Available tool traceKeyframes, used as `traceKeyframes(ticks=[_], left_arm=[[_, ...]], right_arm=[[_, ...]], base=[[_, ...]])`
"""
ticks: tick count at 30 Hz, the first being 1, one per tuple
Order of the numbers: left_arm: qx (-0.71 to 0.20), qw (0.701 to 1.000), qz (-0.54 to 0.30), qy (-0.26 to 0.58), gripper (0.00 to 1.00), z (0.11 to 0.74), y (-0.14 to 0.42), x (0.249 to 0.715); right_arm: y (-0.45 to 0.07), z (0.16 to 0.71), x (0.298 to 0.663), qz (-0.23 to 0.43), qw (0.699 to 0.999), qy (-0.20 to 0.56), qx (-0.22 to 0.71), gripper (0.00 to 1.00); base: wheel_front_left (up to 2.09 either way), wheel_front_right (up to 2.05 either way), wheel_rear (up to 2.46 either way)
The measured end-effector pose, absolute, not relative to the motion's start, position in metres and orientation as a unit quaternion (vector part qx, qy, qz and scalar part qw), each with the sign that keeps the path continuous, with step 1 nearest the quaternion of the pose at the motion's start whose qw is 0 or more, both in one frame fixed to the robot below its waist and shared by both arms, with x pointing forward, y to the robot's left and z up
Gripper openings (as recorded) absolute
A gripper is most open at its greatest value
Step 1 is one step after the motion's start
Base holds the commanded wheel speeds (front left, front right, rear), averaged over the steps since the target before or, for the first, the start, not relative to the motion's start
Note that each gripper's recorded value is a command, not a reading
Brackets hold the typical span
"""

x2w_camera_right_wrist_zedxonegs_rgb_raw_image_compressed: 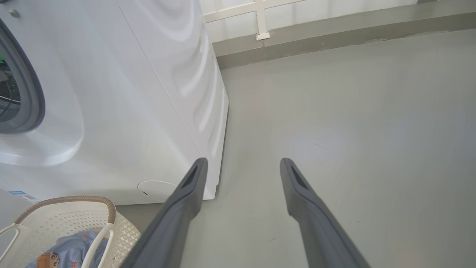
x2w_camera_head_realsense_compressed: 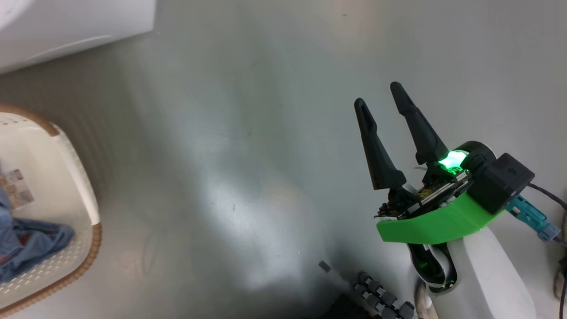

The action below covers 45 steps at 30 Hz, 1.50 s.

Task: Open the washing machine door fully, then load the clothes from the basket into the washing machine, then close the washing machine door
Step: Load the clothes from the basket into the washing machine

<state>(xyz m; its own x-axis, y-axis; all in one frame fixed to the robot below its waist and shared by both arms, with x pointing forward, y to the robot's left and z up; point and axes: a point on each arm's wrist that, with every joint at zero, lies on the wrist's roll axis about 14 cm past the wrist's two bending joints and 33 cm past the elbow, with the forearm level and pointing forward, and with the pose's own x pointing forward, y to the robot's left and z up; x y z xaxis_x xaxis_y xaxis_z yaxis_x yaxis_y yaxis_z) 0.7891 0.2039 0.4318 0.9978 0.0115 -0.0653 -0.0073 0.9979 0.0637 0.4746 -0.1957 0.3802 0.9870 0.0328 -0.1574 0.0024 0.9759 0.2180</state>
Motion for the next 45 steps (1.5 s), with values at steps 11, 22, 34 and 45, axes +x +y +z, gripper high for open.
traceKeyframes(ticks=[11,22,34,45], left_arm=[[0.02,0.997,0.009,0.073,0.0,0.385,0.203,0.792],[-0.02,0.996,-0.003,0.092,1.0,0.386,0.201,0.788],[-0.023,0.998,-0.013,0.059,1.0,0.414,0.196,0.763],[-0.031,0.999,-0.03,0.02,1.0,0.424,0.187,0.691]], right_arm=[[-0.2,0.373,0.472,0.001,0.99,0.091,0.108,1.0],[-0.192,0.374,0.476,0.01,0.989,0.086,0.118,1.0],[-0.188,0.399,0.482,0.019,0.992,0.053,0.115,1.0],[-0.191,0.425,0.466,0.013,0.994,0.031,0.102,1.0]], base=[[0.0,0.0,0.0],[0.0,0.0,0.0],[0.0,0.0,0.0],[0.0,0.0,0.0]])
